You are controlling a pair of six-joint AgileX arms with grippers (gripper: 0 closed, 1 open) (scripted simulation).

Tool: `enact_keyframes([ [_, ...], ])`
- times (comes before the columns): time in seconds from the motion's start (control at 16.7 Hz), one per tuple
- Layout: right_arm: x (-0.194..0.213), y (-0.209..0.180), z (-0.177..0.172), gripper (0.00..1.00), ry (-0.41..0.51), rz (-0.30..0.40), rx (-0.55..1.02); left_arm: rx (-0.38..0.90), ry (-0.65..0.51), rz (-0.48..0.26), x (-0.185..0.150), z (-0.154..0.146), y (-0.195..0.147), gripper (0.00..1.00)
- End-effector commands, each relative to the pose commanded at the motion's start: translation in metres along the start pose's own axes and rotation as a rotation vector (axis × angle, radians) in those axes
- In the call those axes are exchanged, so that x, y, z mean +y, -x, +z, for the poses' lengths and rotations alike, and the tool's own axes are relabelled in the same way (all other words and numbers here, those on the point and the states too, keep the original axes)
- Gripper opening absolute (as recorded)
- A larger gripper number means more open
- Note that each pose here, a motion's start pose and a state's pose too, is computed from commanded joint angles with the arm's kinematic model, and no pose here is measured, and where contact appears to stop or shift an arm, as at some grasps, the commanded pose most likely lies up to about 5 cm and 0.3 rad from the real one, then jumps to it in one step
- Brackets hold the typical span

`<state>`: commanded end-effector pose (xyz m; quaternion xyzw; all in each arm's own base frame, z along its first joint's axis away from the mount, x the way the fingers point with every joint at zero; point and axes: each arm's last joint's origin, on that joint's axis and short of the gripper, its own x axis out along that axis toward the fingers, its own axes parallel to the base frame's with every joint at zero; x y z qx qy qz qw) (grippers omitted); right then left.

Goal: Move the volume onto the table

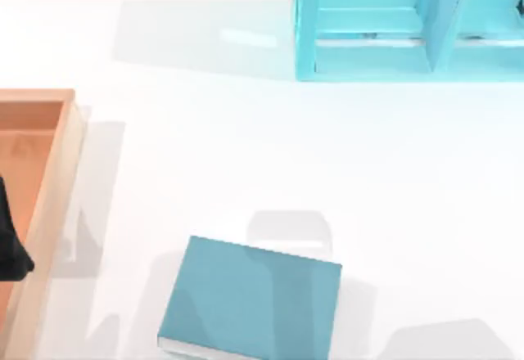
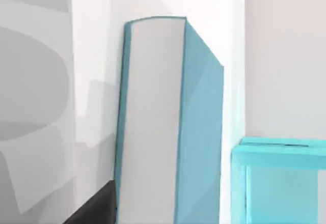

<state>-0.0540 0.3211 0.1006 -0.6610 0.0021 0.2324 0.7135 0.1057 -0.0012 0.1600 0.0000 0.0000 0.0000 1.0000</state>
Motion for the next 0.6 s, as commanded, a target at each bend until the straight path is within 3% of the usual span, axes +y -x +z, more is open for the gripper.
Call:
enact_keyframes([
  [0.6,-0.009,0.016,-0.007,1.0,0.038,-0.07,0.073,0.0,0.0,0.0,0.0,0.0,0.0,1.0],
])
